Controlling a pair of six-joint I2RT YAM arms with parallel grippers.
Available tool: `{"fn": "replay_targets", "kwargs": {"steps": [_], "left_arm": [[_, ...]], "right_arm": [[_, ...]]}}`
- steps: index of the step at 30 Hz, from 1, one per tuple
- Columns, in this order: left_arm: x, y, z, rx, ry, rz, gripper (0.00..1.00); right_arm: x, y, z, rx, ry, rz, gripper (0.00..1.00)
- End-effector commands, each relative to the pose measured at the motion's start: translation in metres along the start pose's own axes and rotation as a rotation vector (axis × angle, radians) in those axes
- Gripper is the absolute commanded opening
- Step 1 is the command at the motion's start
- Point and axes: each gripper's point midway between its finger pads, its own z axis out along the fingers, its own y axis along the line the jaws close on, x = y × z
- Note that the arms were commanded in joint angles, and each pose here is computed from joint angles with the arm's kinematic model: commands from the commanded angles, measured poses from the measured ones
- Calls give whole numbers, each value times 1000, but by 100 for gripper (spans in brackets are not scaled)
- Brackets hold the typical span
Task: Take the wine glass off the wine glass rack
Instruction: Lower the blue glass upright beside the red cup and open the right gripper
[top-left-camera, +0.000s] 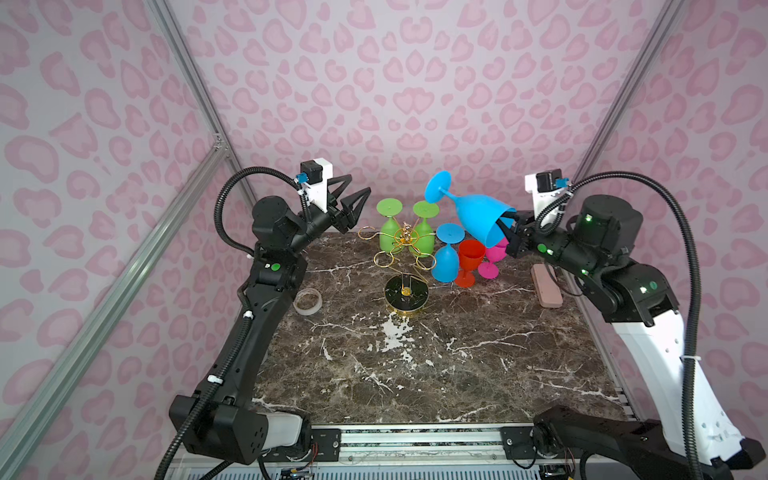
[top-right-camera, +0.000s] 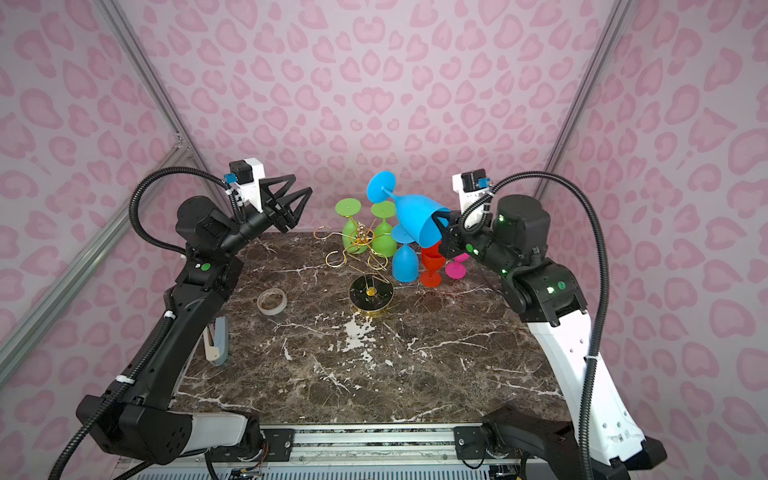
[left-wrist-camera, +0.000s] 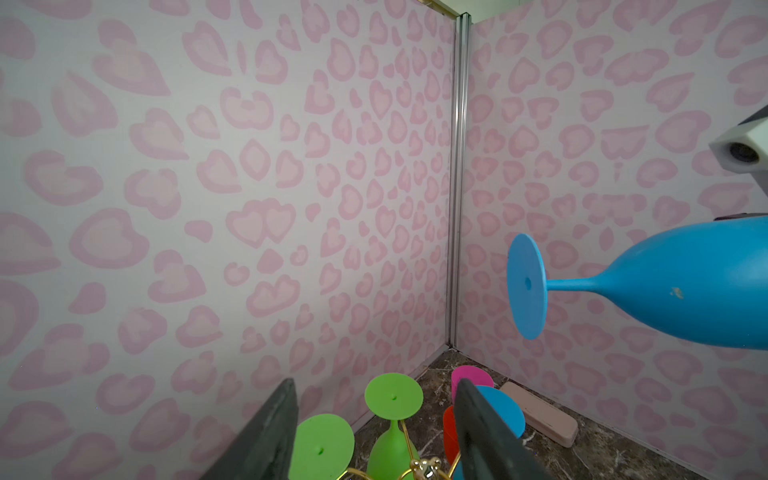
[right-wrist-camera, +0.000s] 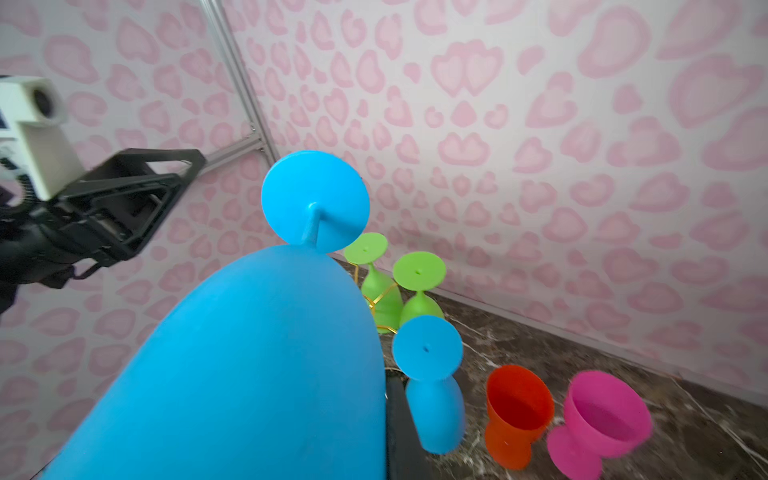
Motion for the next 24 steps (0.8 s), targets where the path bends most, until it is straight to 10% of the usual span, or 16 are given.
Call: {"fn": "replay_targets", "kwargs": {"steps": [1,10,24], "left_arm": [[-24,22,-10,-151,-87,40,70],[-19,69,-36,-289,-121,-211,83],[-3,87,-58,-375,-119,-283,85]], "right_arm": [[46,-43,-20,181,151,75,0],[142,-92,-67,442,548,129,0],[250,-118,-8,421,1022,128,0]]}}
